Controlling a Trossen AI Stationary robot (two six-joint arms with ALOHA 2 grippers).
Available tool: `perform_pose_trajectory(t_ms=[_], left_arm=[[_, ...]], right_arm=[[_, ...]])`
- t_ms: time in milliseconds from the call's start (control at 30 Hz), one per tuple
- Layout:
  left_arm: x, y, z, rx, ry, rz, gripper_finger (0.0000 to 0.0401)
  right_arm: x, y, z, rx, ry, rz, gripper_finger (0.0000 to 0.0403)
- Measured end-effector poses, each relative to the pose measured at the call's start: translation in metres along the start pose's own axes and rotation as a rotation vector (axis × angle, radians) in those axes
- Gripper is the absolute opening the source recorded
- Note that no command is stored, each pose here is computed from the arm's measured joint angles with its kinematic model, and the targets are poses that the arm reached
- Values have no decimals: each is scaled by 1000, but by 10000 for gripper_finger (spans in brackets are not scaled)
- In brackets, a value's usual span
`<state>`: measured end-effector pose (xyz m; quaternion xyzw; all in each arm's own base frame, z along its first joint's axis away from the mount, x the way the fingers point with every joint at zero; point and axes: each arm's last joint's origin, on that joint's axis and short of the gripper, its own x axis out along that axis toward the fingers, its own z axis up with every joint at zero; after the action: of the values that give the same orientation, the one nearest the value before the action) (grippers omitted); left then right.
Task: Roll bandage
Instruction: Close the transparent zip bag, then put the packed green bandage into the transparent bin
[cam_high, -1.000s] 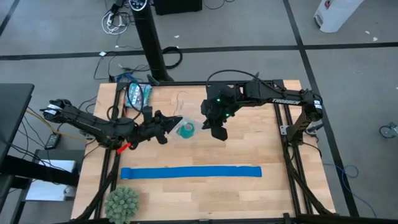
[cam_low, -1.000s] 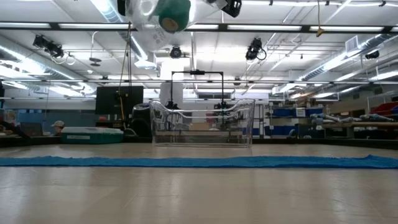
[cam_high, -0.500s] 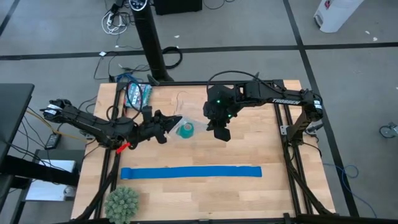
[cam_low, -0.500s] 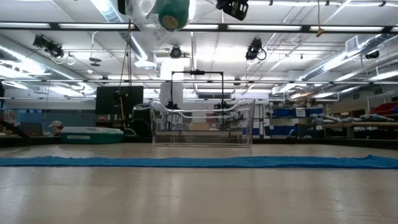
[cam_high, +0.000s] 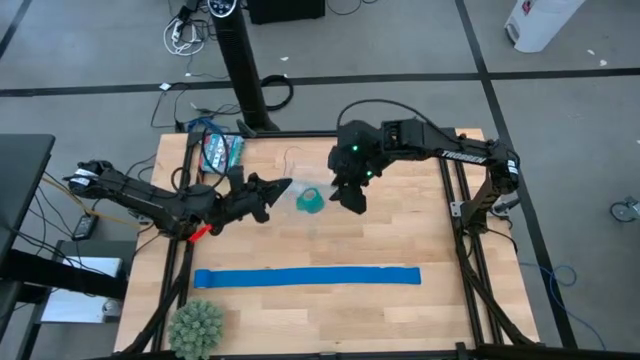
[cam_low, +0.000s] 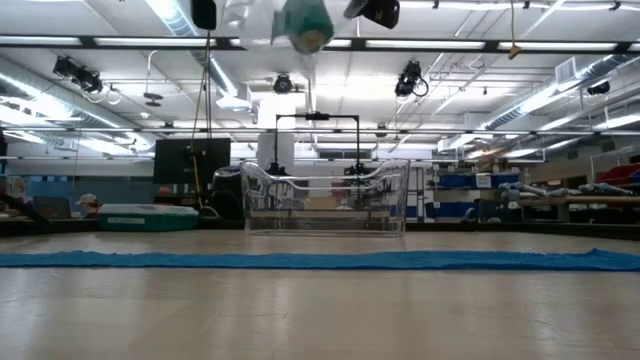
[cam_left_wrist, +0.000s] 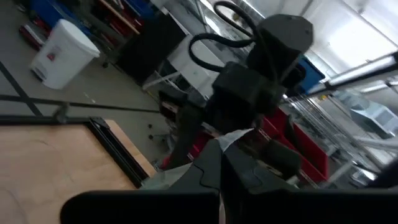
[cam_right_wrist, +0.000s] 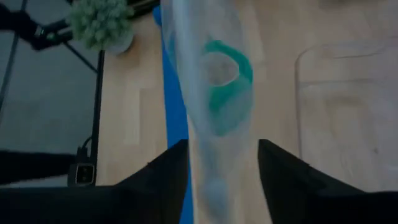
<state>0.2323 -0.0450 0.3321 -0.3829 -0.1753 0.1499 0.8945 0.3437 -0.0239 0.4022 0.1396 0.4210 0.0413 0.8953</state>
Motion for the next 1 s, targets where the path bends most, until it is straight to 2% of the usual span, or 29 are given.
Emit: perform_pose_trajectory(t_ms=[167, 400, 500, 733, 933, 1000], left_arm=[[10, 12, 10, 3, -58, 51, 3], [29, 34, 15, -70, -91, 110, 3], [41, 47, 10, -116, -65, 130, 3], [65, 85, -4, -152, -55, 252, 3], [79, 122, -26, -229, 106, 354, 3], [81, 129, -32, -252, 119, 376, 3]], right_arm=[[-15, -6, 7, 61, -43, -15, 203], [-38, -12, 12, 96, -84, -73, 198], [-45, -14, 11, 103, -95, -83, 194], [-54, -17, 10, 129, -110, -96, 192], [-58, -16, 8, 143, -115, -110, 192], [-59, -16, 7, 147, -109, -125, 192]])
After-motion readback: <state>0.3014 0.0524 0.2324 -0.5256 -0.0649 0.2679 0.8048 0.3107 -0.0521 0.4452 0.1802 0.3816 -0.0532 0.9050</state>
